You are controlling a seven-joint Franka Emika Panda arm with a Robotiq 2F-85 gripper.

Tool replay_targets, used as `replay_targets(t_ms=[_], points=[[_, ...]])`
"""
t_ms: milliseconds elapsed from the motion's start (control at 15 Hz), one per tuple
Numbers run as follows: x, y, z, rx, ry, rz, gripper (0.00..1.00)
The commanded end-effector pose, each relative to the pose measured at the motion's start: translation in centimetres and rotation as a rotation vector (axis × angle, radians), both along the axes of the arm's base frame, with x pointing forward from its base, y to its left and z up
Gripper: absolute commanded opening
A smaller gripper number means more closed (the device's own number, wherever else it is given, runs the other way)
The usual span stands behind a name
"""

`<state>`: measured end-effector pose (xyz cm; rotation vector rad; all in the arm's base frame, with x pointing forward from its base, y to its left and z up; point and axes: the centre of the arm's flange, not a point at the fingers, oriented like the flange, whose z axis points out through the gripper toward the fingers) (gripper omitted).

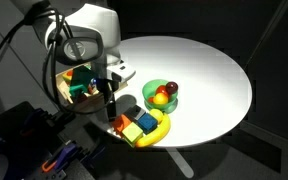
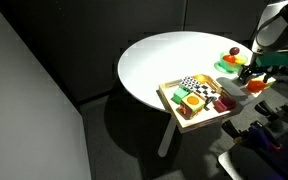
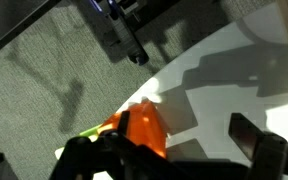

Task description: Slide the orange block a little to the right, slide the gray block a little to the right, slide the lime green block a little forward, flip the orange block to the left on the table, pick up the orange block and put it in the tray

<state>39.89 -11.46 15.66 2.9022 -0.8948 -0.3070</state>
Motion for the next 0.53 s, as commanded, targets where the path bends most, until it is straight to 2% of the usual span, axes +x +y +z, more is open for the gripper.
replay_targets(t_ms=[0, 467], points=[[-1.8, -0.9, 1.8, -0.019, -0.018, 0.038, 1.0], [-3.5, -3.6, 2.0, -0.024, -0.043, 0.011, 1.0]])
